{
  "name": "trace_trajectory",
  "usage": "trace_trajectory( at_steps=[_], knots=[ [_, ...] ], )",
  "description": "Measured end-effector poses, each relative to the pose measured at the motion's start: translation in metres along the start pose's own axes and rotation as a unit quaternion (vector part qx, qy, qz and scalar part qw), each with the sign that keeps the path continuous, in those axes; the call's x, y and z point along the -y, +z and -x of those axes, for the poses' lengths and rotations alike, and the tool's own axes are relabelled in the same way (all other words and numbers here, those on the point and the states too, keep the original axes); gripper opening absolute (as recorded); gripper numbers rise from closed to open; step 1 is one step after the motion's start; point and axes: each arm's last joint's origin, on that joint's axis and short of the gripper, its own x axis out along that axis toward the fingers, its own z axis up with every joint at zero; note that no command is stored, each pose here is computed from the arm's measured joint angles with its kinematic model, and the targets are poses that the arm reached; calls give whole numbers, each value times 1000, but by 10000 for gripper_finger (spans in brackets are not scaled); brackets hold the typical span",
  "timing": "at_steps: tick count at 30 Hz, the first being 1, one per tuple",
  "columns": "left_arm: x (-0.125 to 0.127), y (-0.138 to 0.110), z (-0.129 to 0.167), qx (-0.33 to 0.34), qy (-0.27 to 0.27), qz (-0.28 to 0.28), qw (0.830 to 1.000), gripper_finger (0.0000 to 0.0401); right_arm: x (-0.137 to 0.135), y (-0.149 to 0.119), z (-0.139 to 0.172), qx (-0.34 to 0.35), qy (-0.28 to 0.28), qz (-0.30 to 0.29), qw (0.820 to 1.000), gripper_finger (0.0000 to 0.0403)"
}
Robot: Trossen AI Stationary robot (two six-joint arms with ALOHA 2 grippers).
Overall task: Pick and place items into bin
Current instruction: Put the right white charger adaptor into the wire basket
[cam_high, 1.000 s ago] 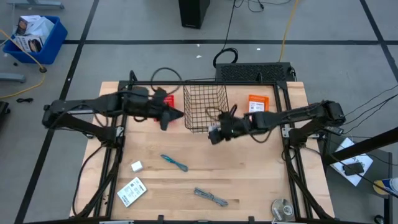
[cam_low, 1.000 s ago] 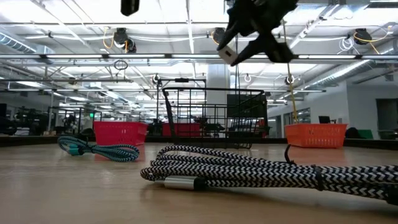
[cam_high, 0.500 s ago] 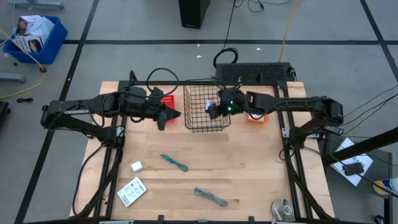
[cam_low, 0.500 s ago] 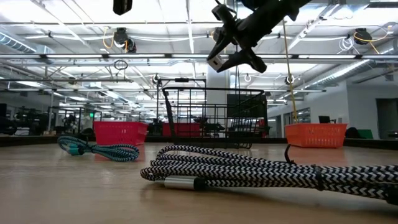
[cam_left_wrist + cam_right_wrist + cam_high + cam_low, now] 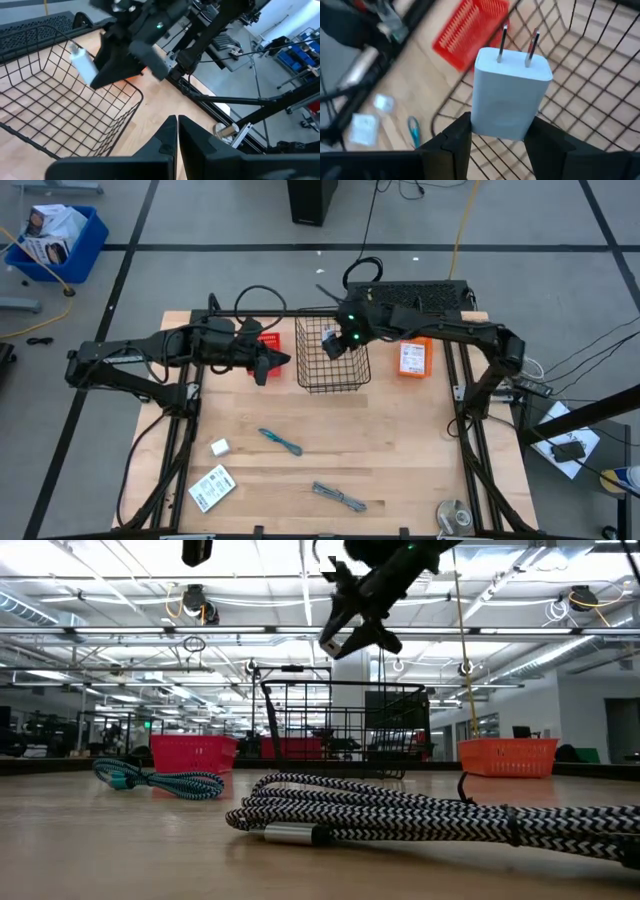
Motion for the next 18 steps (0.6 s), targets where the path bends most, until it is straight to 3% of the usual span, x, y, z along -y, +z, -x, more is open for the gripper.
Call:
trace_trajectory(
  at_steps=[9,18],
  knots=[
    [0,0,0,0,0,-5,1000,19,3,7,-48,-119,-39,52,991,147],
    [0,0,0,-2,2,-11,1000,19,28,-10,-98,-199,-82,58,975,147]
  ],
)
